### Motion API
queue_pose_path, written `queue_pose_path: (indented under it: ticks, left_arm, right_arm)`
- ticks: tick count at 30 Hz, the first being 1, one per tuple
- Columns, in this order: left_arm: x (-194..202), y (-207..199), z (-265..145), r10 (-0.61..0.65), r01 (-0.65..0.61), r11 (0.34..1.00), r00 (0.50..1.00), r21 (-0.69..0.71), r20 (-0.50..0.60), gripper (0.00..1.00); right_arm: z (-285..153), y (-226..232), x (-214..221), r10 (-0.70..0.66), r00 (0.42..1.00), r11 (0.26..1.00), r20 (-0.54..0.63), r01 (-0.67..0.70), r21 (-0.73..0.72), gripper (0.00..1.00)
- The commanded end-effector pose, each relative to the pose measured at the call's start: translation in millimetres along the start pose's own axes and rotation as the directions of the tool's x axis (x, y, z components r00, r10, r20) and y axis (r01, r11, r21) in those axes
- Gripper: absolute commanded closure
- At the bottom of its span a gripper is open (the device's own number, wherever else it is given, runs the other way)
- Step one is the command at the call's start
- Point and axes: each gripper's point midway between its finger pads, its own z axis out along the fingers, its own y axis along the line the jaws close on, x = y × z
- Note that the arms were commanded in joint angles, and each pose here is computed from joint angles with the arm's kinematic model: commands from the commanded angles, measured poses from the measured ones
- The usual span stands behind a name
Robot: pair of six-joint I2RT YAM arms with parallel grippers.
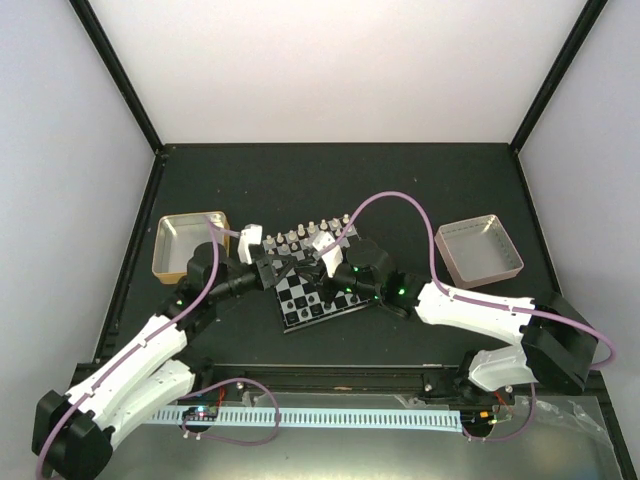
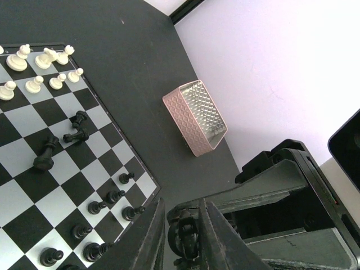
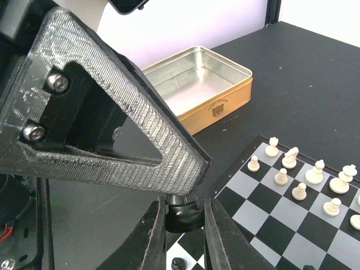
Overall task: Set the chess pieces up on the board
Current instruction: Place the chess piece on the chessboard.
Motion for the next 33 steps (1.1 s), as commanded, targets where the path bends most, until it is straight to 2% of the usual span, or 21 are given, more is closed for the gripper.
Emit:
queue_pose_path:
  ticks: [1, 3, 6, 8, 15, 18, 20, 24, 27, 30, 33]
  left_arm:
    - [-18, -19, -1, 0.045, -0.047, 0.998, 0.998, 0.049, 0.039, 0.86]
    - [-17, -18, 0, 0.057, -0.058, 0.997, 0.998, 0.049, 0.036, 0.92]
    - [-16, -16, 2, 0.072, -0.073, 0.996, 0.997, 0.041, 0.026, 0.98]
    - [-15, -15, 3, 0.085, -0.086, 0.996, 0.996, 0.039, 0.021, 0.98]
    - [-16, -7, 4, 0.146, -0.146, 0.989, 0.989, -0.005, 0.027, 0.99]
    - [-16, -1, 7, 0.176, -0.175, 0.984, 0.984, -0.038, 0.031, 0.98]
    - [-15, 5, 10, 0.185, -0.182, 0.98, 0.982, -0.081, 0.029, 0.99]
    - [-7, -3, 25, 0.248, -0.247, 0.96, 0.969, -0.134, -0.01, 0.98]
    - [4, -13, 41, 0.307, -0.311, 0.938, 0.95, -0.155, -0.054, 0.98]
    - [22, -22, 62, 0.356, -0.371, 0.917, 0.927, -0.146, -0.121, 0.98]
    - [38, -32, 82, 0.41, -0.435, 0.891, 0.894, -0.131, -0.182, 0.98]
  right_arm:
    - [-4, 7, -7, -0.041, 0.999, 0.999, 0.033, 0.042, -0.029, 0.85]
    - [-4, 5, -6, -0.03, 0.999, 0.999, 0.02, 0.031, -0.017, 0.79]
    - [-5, 0, -2, 0.016, 1.0, 1.0, -0.007, -0.016, 0.009, 0.57]
    - [-7, -4, -1, 0.046, 0.999, 0.998, -0.004, -0.046, 0.036, 0.47]
    - [-29, -45, -10, 0.217, 0.973, 0.951, 0.077, -0.229, 0.206, 0.38]
    - [-45, -84, -5, 0.336, 0.933, 0.868, 0.127, -0.359, 0.343, 0.37]
    - [-56, -116, 9, 0.434, 0.888, 0.78, 0.149, -0.454, 0.43, 0.37]
    - [-84, -168, 51, 0.613, 0.756, 0.562, 0.228, -0.62, 0.547, 0.37]
    - [-102, -193, 84, 0.703, 0.651, 0.418, 0.287, -0.704, 0.574, 0.38]
    - [-114, -205, 107, 0.748, 0.581, 0.334, 0.321, -0.747, 0.575, 0.38]
    - [-120, -209, 122, 0.766, 0.549, 0.294, 0.333, -0.761, 0.578, 0.38]
